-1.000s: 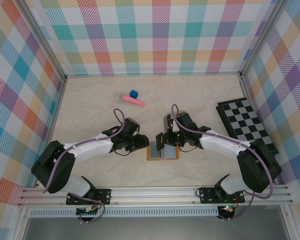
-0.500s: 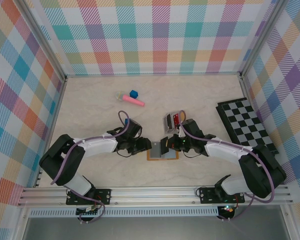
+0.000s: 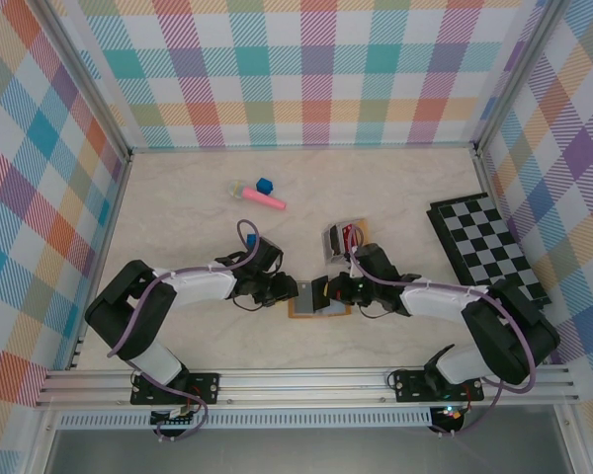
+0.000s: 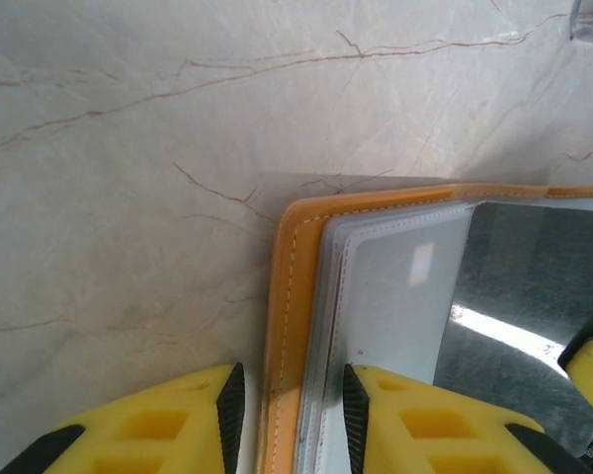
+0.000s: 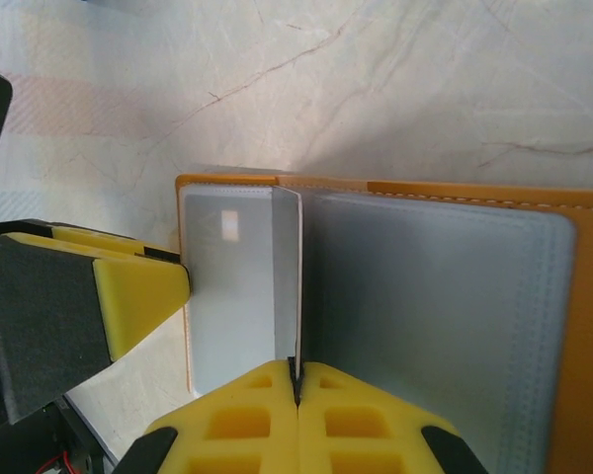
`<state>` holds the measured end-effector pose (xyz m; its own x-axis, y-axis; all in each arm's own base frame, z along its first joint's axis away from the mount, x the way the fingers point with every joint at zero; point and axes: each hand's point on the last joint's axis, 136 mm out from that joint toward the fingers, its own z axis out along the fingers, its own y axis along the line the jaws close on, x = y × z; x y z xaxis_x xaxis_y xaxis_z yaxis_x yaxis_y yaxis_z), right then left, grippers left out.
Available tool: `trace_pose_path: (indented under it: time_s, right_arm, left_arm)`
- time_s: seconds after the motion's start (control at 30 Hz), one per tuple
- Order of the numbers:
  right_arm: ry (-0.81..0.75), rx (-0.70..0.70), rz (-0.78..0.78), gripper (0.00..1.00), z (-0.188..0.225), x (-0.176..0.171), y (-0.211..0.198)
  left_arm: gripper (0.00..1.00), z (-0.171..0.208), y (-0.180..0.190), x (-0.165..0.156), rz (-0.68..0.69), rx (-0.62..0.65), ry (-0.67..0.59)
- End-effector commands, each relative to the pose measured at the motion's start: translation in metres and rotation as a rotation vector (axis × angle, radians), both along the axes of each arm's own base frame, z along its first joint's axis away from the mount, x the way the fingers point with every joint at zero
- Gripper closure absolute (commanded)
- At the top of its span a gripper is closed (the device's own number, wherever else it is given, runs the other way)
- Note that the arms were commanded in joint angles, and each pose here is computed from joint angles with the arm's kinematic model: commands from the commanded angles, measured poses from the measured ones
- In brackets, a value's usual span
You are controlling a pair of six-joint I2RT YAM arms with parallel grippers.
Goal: Put the credit cards into the card holder
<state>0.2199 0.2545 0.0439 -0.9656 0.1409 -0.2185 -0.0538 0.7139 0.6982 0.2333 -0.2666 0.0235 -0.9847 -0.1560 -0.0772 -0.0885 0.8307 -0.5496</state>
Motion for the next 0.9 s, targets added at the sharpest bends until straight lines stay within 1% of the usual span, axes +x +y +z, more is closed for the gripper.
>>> trace_pose_path:
  time_s: [0.0,0.17,0.37,0.53,0.73,0.87]
  right_arm:
    - [0.01,-0.017,-0.028,1.0,-0.008,-0.007,-0.007]
    - [-0.004,-0.026,-0.069,1.0,-0.009,-0.008,-0.016]
    - [0.005,-0.005,-0.053,1.0,-0.013,-0.01,-0.007]
    - [0.002,0.018,-0.008,1.0,-0.012,-0.013,0.007]
    - [0.022,0.005,-0.016,1.0,-0.018,-0.017,0.006]
    - [0.037,0.028,0.026,1.0,-0.017,-0.02,0.014]
  left_arm:
    - [0.69,-0.002,-0.009,-0.002,-0.03,-0.017,0.015]
    - [0.73,-0.004,-0.009,-0.005,-0.031,-0.014,0.023]
    - [0.76,-0.004,-0.01,-0.004,-0.03,-0.02,0.025]
    - [0.76,-0.004,-0.012,-0.004,-0.032,-0.025,0.026]
    - [0.76,-0.004,-0.012,-0.003,-0.027,-0.021,0.023]
    - [0.76,-0.003,-0.013,-0.003,-0.028,-0.023,0.021]
